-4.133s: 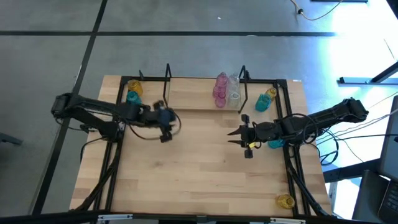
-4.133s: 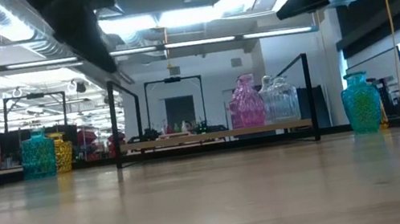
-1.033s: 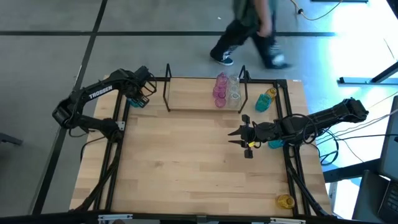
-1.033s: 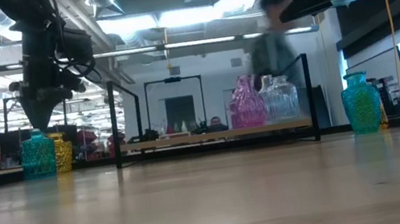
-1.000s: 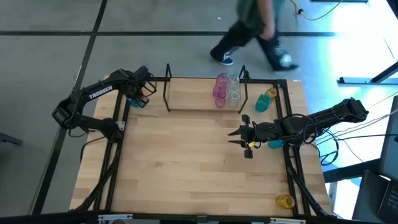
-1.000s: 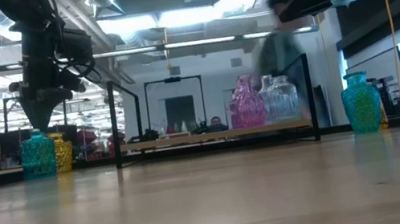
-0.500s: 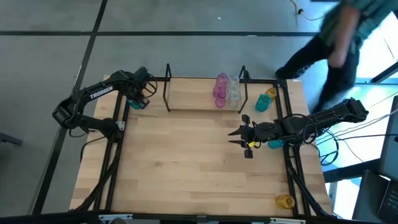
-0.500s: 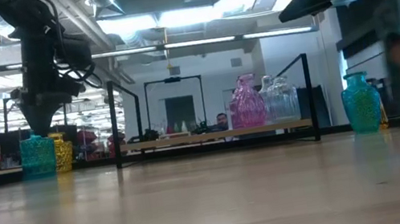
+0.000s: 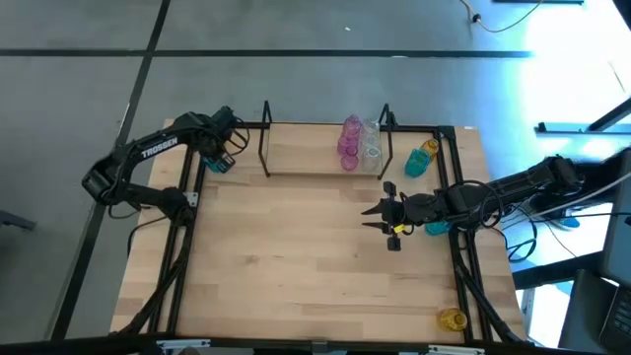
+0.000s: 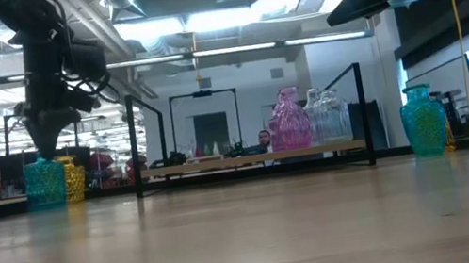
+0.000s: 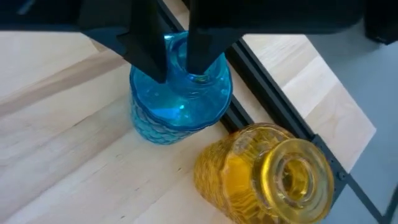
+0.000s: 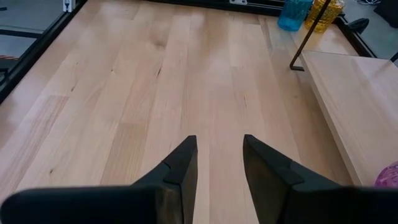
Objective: Sort vases onto shelf
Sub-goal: Put the top left blue vase on the shelf
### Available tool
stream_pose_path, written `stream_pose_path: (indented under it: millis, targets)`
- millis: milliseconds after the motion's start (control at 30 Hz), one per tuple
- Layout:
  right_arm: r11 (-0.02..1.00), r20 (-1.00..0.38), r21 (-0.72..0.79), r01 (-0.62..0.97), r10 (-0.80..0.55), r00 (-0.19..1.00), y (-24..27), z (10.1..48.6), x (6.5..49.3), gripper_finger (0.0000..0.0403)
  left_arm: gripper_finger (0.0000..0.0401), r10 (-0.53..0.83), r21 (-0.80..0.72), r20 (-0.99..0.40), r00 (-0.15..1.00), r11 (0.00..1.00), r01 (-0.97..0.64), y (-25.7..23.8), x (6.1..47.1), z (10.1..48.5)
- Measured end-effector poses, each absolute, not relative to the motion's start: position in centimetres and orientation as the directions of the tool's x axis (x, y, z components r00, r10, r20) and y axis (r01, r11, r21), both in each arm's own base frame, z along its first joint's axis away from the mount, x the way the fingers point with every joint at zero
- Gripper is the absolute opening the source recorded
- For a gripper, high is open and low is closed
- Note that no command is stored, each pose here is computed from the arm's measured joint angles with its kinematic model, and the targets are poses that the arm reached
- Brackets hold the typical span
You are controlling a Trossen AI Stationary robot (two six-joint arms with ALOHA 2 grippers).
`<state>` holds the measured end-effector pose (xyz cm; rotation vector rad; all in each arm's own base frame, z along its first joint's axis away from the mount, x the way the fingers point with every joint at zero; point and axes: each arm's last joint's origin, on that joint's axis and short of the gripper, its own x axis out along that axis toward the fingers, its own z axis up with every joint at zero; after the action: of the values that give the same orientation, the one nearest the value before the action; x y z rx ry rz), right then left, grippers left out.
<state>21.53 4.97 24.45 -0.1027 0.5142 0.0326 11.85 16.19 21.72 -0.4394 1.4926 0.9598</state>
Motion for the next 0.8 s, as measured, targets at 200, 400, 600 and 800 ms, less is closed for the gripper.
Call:
stream_pose_path:
  millis: [200,400,600,800]
  targets:
    - [0.994,-0.492,-0.090,-0.057,0.005,0.870,5.0,24.4,21.5,0.0115,0.0025,0.262,0.314,-0.947,-0.187,0.627,-0.713,15.3,12.4,21.9]
    - [0.994,-0.492,-0.090,-0.057,0.005,0.871,5.0,24.5,21.5,0.0115,0.0037,0.261,0.308,-0.950,-0.174,0.669,-0.676,13.8,13.3,22.1]
    - [0.994,-0.492,-0.090,-0.056,0.005,0.871,5.0,24.5,21.5,0.0115,0.0024,0.234,0.289,-0.957,-0.171,0.724,-0.627,11.4,14.2,22.3]
    - [0.994,-0.492,-0.090,-0.056,0.005,0.871,5.0,24.5,21.5,0.0115,0.0028,0.224,0.285,-0.958,-0.176,0.766,-0.576,9.0,15.2,22.3]
